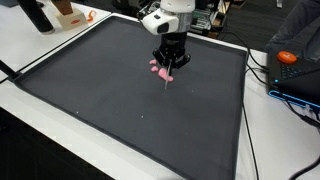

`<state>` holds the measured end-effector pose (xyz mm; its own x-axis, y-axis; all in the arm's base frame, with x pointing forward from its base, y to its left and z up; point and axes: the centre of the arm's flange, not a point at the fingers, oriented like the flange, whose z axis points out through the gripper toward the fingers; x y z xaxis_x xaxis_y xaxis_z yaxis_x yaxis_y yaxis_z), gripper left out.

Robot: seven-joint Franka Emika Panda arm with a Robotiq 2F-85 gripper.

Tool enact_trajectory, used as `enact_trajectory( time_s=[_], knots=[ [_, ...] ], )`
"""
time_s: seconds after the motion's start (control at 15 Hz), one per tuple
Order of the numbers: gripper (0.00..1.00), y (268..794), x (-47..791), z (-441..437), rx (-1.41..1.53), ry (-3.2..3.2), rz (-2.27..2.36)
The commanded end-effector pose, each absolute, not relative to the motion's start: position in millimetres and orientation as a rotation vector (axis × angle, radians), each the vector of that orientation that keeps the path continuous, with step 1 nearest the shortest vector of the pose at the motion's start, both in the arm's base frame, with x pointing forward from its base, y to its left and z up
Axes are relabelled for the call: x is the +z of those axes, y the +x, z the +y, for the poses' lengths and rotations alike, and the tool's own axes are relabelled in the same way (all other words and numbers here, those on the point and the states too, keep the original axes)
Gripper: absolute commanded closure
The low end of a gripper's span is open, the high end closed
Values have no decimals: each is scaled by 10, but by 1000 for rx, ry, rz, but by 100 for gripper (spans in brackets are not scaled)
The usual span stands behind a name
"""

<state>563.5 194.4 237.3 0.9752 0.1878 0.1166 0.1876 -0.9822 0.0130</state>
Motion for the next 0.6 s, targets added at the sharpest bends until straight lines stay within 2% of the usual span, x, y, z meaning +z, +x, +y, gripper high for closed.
enact_trajectory(
  time_s=[0.0, 0.53],
  knots=[
    [99, 5268, 2194, 1866, 95, 3124, 304],
    [99, 5060, 2179, 1821, 34, 3109, 323]
  ],
)
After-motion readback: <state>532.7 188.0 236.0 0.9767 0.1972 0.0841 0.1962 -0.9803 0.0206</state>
